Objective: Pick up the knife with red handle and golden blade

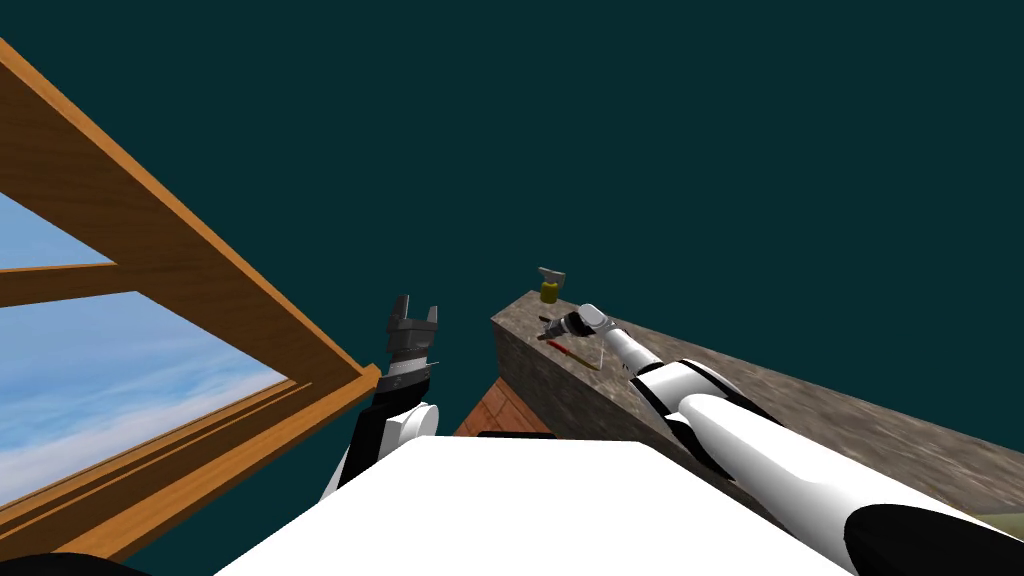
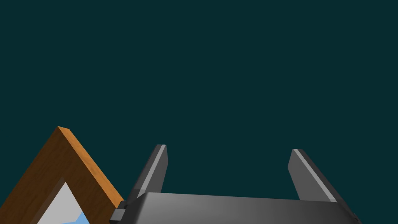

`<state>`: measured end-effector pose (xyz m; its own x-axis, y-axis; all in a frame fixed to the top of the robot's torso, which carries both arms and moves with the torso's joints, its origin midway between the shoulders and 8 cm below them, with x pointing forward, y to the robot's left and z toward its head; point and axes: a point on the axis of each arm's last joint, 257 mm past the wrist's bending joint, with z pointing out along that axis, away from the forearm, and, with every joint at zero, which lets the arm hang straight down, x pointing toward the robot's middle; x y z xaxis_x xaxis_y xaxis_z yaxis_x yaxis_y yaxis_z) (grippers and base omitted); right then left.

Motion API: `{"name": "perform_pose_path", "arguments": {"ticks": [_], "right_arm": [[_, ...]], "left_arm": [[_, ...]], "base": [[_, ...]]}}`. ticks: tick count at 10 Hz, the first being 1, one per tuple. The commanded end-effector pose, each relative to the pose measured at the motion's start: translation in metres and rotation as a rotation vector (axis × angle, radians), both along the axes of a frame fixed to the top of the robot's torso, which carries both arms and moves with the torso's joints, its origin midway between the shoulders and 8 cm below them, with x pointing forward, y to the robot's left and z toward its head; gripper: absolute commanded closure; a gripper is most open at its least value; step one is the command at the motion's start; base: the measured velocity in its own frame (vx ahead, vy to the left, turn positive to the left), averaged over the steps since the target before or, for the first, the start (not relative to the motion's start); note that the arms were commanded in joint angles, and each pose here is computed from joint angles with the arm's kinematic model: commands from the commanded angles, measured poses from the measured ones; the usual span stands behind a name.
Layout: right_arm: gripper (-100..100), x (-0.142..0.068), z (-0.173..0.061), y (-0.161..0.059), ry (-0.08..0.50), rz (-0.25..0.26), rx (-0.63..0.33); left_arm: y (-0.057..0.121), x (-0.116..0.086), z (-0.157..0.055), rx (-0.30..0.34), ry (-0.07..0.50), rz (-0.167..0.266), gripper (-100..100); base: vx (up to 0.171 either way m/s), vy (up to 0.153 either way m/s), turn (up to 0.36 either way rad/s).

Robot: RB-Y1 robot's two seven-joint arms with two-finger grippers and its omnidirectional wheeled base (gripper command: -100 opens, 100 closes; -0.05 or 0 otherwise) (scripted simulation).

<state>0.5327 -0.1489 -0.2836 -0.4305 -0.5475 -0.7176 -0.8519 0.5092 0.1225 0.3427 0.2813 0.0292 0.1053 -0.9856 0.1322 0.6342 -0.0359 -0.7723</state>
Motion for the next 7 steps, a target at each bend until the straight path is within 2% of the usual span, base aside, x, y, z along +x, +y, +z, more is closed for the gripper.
{"name": "perform_pose_path", "arguments": {"ticks": [1,4,5,6,7], "right_arm": [[-100,-0.001,-0.009,-0.016,0.037,0.005,-0.075],[-100,-0.004,-0.028,-0.045,0.085,-0.007,-0.186],[-100,-0.004,-0.028,-0.045,0.085,-0.007,-0.186],[-100,-0.006,-0.032,-0.061,0.111,-0.004,-0.252],[-100,-0.007,-0.036,-0.066,0.121,-0.011,-0.261]], "left_arm": [[0.0,0.0,0.0,0.0,0.0,0.0,0],[0.0,0.0,0.0,0.0,0.0,0.0,0],[0.0,0.0,0.0,0.0,0.0,0.0,0],[0.0,0.0,0.0,0.0,0.0,0.0,0],[0.0,0.0,0.0,0.0,0.0,0.0,0]], "base": [[-0.04,-0.014,0.142],[-0.039,-0.009,0.1],[-0.018,-0.002,-0.013],[-0.033,0.001,0.161],[-0.033,-0.006,0.078]]}}
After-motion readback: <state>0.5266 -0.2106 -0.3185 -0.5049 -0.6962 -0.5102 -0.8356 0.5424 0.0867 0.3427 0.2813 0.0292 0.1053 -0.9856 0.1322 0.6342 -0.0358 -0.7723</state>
